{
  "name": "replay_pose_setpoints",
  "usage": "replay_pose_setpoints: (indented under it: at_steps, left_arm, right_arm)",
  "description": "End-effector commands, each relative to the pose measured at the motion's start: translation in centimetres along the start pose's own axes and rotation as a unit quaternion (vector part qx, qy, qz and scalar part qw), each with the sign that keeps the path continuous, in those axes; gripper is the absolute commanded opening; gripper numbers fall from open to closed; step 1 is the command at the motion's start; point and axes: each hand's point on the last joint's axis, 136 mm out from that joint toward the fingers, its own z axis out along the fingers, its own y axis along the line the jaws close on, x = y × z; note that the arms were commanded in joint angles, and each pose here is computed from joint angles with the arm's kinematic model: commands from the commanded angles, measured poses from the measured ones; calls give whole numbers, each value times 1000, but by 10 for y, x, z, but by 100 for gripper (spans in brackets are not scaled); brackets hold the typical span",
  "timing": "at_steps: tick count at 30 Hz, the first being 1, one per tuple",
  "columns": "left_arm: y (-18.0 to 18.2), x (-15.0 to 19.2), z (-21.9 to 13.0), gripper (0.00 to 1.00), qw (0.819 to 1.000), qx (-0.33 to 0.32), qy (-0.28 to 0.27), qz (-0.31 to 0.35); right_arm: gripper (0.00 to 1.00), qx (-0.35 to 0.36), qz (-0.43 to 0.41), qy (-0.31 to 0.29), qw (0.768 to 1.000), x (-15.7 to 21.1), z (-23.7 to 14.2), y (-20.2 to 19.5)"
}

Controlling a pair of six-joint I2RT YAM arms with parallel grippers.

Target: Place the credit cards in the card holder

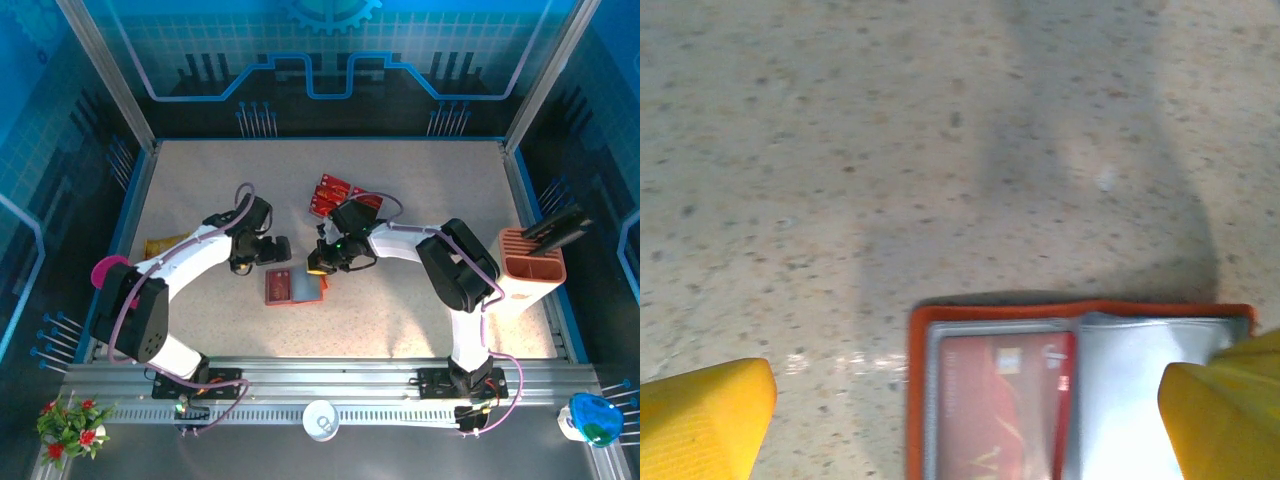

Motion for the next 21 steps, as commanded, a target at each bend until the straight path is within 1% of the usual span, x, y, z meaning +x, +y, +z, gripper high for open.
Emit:
replay_pose_setpoints:
  at_steps: [1,7,11,17,21]
  left_arm:
    - [15,12,3,99,999,-26,23,-23]
    - [17,15,9,99,999,-24,29,-31]
    - [18,11,11,99,999,-23,27,-37]
    - [23,-11,5,99,997,-13,12,-69]
    - [31,-29,-1,99,995,-9,1,-96]
  right_arm:
    - [0,-34,-27,-5,999,-1,-10,37]
    - [0,-46,-45,-4,998,0,-13,58]
    - [0,-53,-55,2,997,-1,-8,71]
    - [0,-56,-72,13,996,-1,2,88]
    - [1,-50,-77,24,995,-1,17,88]
